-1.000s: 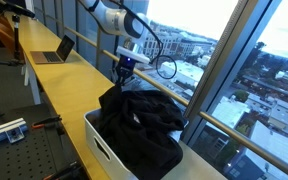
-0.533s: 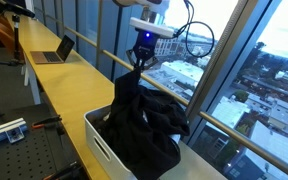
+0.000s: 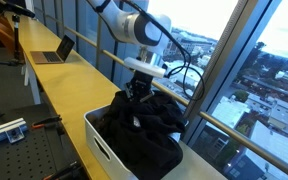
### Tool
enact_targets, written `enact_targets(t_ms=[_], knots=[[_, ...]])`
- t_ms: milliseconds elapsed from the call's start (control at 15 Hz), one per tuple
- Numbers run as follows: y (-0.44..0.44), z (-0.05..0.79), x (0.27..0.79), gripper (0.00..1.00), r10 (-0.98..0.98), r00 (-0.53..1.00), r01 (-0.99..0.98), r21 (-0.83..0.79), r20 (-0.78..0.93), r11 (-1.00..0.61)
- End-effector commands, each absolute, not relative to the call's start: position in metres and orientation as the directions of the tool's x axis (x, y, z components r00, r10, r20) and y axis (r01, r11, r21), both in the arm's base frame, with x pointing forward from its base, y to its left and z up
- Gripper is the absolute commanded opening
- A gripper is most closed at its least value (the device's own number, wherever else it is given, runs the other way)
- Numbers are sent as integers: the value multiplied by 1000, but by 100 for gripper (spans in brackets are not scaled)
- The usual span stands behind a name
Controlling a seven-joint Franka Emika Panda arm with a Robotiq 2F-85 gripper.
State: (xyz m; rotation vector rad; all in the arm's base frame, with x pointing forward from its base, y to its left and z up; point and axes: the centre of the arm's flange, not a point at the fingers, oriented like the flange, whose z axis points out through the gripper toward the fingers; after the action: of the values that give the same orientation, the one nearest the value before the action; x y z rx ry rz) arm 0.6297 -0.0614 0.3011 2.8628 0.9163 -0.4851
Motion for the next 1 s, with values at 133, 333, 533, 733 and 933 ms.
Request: enact_targets(t_ms=[133,333,533,733,933], knots=[[-83,198,631,1,541,761,559,-61,-358,-827],[-83,161,636,1,551,741,561,-96,-385,-822],[-74,150,640,1,564,723,574,-107,-399,-812],[-63,152,639,1,573,710,585,-110,-410,-803],[-57,164,636,29,566,713,583,-98,-414,-807]])
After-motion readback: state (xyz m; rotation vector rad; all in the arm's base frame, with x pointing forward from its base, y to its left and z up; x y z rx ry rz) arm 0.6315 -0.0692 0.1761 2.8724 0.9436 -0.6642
